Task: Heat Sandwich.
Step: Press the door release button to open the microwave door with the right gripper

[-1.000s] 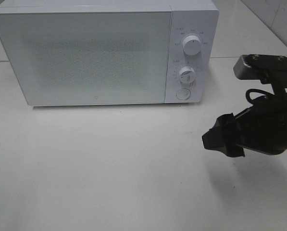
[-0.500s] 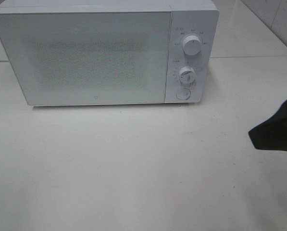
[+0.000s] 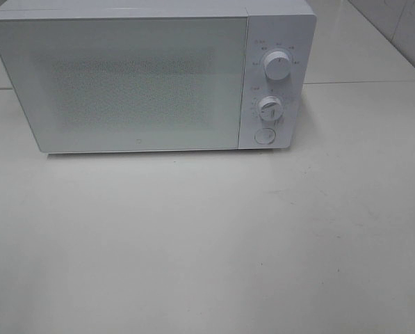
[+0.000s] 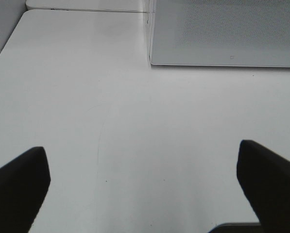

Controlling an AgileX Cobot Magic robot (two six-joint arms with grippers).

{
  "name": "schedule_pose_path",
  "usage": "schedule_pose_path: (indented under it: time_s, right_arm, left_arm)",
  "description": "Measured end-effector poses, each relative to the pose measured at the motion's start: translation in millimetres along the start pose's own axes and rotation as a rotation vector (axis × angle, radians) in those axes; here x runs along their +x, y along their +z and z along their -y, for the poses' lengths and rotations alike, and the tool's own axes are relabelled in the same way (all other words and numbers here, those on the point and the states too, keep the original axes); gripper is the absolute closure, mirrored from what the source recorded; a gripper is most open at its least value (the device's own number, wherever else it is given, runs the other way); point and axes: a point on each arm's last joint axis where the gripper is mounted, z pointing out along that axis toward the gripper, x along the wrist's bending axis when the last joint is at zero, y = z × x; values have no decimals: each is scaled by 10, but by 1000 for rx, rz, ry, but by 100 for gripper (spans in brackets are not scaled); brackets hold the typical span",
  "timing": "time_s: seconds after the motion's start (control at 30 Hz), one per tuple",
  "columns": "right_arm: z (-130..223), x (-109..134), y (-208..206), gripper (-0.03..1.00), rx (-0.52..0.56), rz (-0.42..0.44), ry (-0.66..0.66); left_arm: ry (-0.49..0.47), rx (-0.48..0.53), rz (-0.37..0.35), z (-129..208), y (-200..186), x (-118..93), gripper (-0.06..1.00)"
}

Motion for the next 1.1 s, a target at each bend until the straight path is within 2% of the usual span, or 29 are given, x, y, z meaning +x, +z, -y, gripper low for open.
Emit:
schedule_pose_path:
  time_s: [0.2, 0.37, 0.57, 0.63, 0.87, 1.1]
  right_arm:
    - [248, -22, -213, 28, -97, 65, 13]
    - [475, -21, -232, 28, -159, 128, 59]
    - [708, -15, -116, 28, -184, 180, 103]
    - [741, -13, -97, 28, -187, 188, 111]
    - [807, 8, -104, 28, -331, 260, 204]
    - [802, 1, -67, 28, -340, 302, 248]
  left_arm:
    - [0, 0, 0, 0, 0, 0, -2]
    - [0, 0, 0, 0, 0, 0, -2]
    - [0, 0, 0, 0, 0, 0, -2]
    - [0, 0, 0, 0, 0, 0, -2]
    - [0, 0, 0, 0, 0, 0, -2]
    - [0, 0, 0, 0, 0, 0, -2]
